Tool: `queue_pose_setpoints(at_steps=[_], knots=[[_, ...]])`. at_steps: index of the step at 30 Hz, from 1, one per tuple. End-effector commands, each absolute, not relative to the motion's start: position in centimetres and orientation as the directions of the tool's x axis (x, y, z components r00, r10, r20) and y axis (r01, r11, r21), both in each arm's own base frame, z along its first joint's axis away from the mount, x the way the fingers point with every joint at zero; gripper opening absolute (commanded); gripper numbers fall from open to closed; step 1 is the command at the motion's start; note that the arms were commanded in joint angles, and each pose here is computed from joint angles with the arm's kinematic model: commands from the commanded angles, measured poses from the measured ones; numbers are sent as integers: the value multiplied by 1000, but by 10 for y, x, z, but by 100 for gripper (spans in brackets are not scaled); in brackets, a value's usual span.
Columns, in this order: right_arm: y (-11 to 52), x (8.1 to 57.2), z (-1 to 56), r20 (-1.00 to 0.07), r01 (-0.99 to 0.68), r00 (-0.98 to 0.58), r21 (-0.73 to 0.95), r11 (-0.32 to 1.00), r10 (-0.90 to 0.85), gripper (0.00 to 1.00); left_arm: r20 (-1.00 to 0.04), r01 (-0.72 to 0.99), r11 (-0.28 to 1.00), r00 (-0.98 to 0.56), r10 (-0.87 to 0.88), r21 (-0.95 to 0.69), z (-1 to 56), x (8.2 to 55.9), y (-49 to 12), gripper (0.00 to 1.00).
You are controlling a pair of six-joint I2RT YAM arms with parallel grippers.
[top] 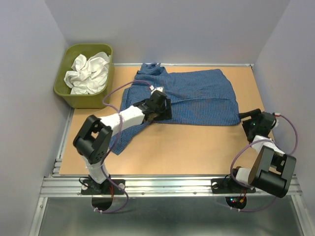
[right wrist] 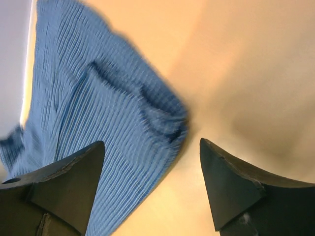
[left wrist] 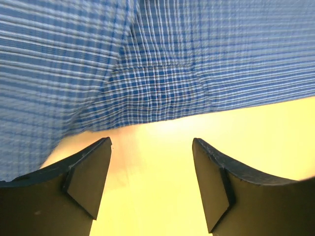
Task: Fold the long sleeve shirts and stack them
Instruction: Fold the shirt
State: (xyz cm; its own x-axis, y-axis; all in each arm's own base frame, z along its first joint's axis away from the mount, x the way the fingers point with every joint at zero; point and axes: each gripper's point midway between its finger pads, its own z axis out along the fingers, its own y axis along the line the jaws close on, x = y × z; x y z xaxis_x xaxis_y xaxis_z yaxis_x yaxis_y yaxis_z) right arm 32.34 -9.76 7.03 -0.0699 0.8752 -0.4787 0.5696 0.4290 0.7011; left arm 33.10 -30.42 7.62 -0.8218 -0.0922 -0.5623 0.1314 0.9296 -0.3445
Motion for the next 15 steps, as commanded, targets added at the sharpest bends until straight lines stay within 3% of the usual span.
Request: queue_pose_setpoints(at_steps=[1,3,8,15], knots=[[-62,355,107,-611,439,-259,616,654,748,83,-614,44,929,-761,-207,-368,121,344,-263,82],[-24,364,110,-670,350,-376,537,768,640,84,-627,-27,940,-739,-247,-339,127,351,-228,85],[43,371,121,-707,157,-512,482,862,488,85,-618,-191,942,-715,-326,-276,112,331,-136,88],[139,352,106,-741,-133,-644,355,926,191,86,-595,-350,915,-699,-397,-199,83,280,-60,88]])
